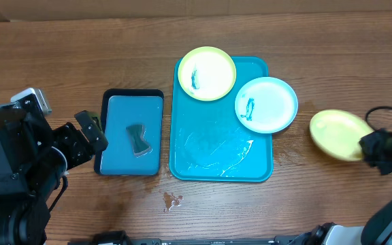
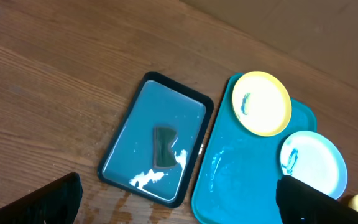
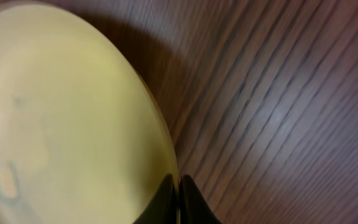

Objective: Clean dirty plates on tray and stack at the side
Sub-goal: 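Carry the yellow plate right and set it on the table, then grasp the light-blue plate with the right gripper and slide it down-left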

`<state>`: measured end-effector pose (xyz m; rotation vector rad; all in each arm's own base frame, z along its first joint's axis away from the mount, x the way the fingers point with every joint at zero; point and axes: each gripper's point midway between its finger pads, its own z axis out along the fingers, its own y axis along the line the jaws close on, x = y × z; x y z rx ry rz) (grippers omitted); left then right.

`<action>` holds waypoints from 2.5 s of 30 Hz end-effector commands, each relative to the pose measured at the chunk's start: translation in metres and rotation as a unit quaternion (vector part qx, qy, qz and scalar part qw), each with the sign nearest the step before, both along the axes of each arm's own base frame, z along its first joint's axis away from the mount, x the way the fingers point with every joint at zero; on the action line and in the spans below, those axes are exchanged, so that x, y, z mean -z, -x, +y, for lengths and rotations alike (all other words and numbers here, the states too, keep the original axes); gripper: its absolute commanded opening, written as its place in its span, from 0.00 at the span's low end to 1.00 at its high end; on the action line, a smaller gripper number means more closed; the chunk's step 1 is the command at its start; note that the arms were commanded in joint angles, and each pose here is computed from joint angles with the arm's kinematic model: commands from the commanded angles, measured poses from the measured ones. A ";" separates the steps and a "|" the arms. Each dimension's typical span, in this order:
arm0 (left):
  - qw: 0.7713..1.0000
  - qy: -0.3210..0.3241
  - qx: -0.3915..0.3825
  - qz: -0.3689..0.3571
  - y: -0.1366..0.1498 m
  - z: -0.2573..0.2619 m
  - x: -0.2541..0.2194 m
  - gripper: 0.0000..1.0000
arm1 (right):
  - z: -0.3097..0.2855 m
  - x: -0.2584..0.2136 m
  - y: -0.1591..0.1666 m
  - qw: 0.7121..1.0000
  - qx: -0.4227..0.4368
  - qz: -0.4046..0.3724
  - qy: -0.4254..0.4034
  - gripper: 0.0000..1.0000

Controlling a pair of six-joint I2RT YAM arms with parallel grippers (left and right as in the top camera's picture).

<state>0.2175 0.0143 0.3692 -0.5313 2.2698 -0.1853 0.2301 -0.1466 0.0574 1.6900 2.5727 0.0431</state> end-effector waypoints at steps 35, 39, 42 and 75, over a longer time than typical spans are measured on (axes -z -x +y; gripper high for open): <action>0.990 0.015 0.141 -0.003 -0.011 -0.037 -0.001 1.00 | 0.150 0.011 -0.169 0.908 -0.374 -0.187 0.021 0.54; 0.990 0.018 0.141 0.008 -0.016 -0.037 0.004 1.00 | 0.157 0.022 -0.164 0.909 -0.377 -0.176 -0.005 0.19; 0.990 0.021 0.141 0.021 -0.019 -0.037 0.009 1.00 | 0.158 0.015 -0.161 0.910 -0.377 -0.174 -0.009 0.04; 0.967 0.007 0.072 0.243 -0.044 -0.016 0.156 0.75 | 0.266 0.001 -0.077 0.898 -0.413 -0.150 -0.021 0.33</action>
